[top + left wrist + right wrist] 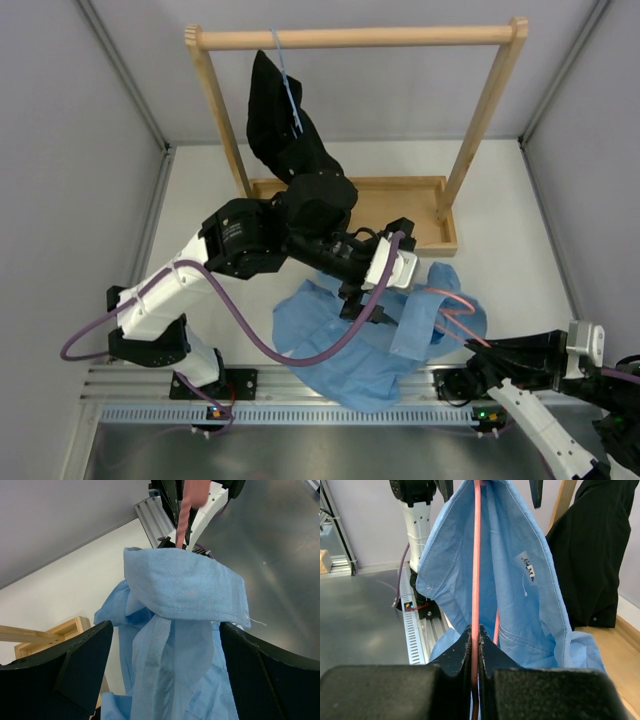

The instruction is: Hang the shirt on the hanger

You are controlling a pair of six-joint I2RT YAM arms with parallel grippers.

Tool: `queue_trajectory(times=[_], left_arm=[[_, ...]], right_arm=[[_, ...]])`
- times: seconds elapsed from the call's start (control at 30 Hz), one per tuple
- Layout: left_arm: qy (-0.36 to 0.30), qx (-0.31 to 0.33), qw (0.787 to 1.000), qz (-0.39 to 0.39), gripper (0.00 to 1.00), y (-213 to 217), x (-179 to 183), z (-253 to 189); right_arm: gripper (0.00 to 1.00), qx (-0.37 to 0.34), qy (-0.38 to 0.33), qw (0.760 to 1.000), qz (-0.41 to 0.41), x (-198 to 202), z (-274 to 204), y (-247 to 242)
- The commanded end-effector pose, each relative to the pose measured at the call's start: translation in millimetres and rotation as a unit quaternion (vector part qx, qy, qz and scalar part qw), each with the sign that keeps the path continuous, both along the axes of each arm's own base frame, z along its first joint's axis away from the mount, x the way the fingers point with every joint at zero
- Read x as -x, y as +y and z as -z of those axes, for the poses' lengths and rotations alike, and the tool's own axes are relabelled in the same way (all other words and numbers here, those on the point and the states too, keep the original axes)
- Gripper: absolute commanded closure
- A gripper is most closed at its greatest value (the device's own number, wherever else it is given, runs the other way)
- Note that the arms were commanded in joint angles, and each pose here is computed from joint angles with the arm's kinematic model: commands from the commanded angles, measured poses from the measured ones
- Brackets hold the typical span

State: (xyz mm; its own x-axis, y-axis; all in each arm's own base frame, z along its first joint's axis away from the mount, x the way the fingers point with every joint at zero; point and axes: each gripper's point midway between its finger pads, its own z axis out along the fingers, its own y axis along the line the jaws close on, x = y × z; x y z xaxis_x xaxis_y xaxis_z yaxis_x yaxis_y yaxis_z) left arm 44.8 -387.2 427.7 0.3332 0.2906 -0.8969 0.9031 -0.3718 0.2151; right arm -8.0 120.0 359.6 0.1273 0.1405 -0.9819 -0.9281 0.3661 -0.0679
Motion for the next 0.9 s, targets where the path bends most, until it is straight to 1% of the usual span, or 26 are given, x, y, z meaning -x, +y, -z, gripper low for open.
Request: queue_trajectory(times=[0.0,0.03,0.13,0.23,0.27,0.33,0.37,0.4,0.43,0.47,0.5,0.53,0.57,0.63,0.8,0.87], left_arm=[[0.003,0.01,1.0,-0.009,0.1,13.8,3.0,-12.3],[0.005,0.004,1.0,-0.009,0.14,13.1,2.7,-9.0],[0.011,-0.028,0.999,-0.014,0.14,11.4,0.3,7.3],[0.018,-0.057,0.998,-0.01,0.25,9.6,0.3,21.5],[0.021,-0.063,0.998,-0.009,0.3,10.0,0.9,24.3],[0.025,-0.075,0.997,-0.001,0.3,11.3,3.4,31.0],[0.025,-0.076,0.997,0.001,0.33,11.9,4.0,31.6],[0.026,-0.076,0.997,0.006,0.4,12.5,5.8,31.9],[0.027,-0.075,0.997,0.009,0.5,12.6,6.8,31.6],[0.027,-0.072,0.997,0.012,0.63,13.5,8.0,29.7],[0.028,-0.07,0.997,0.017,0.8,14.4,9.8,28.2],[0.029,-0.069,0.997,0.018,0.88,14.5,10.6,27.5],[0.03,-0.067,0.997,0.019,0.99,15.0,11.1,25.9],[0.031,-0.063,0.997,0.023,1.0,16.5,13.1,23.3],[0.034,-0.052,0.998,0.034,1.0,18.4,18.2,15.7],[0.024,-0.041,0.999,0.007,1.0,14.8,8.7,10.6]], right_arm=[[1.0,-0.032,-0.084,0.996,-0.015,29.9,-8.9,-14.5],[1.0,-0.03,-0.086,0.996,-0.018,31.0,-8.5,-13.9],[1.0,-0.027,-0.092,0.995,-0.027,33.8,-8.3,-13.0],[1.0,-0.024,-0.095,0.995,-0.03,35.2,-7.7,-12.7],[1.0,-0.024,-0.095,0.995,-0.031,35.7,-8.0,-12.6],[1.0,-0.022,-0.095,0.995,-0.035,36.5,-7.4,-11.9],[1.0,-0.022,-0.094,0.995,-0.035,36.7,-7.0,-12.0],[1.0,-0.021,-0.092,0.995,-0.035,36.1,-6.4,-11.6],[1.0,-0.018,-0.089,0.995,-0.035,35.0,-5.0,-10.9],[1.0,-0.018,-0.087,0.995,-0.035,34.7,-5.0,-10.7],[1.0,-0.017,-0.086,0.996,-0.036,34.8,-4.3,-10.5],[1.0,-0.017,-0.085,0.996,-0.035,34.2,-4.0,-10.4],[1.0,-0.016,-0.085,0.996,-0.034,33.3,-3.9,-10.1],[1.0,-0.013,-0.102,0.994,-0.029,32.9,-5.2,-11.5],[1.0,-0.017,-0.105,0.994,-0.024,32.6,-8.9,-13.0],[1.0,-0.021,-0.106,0.994,-0.02,31.2,-12.5,-13.7]])
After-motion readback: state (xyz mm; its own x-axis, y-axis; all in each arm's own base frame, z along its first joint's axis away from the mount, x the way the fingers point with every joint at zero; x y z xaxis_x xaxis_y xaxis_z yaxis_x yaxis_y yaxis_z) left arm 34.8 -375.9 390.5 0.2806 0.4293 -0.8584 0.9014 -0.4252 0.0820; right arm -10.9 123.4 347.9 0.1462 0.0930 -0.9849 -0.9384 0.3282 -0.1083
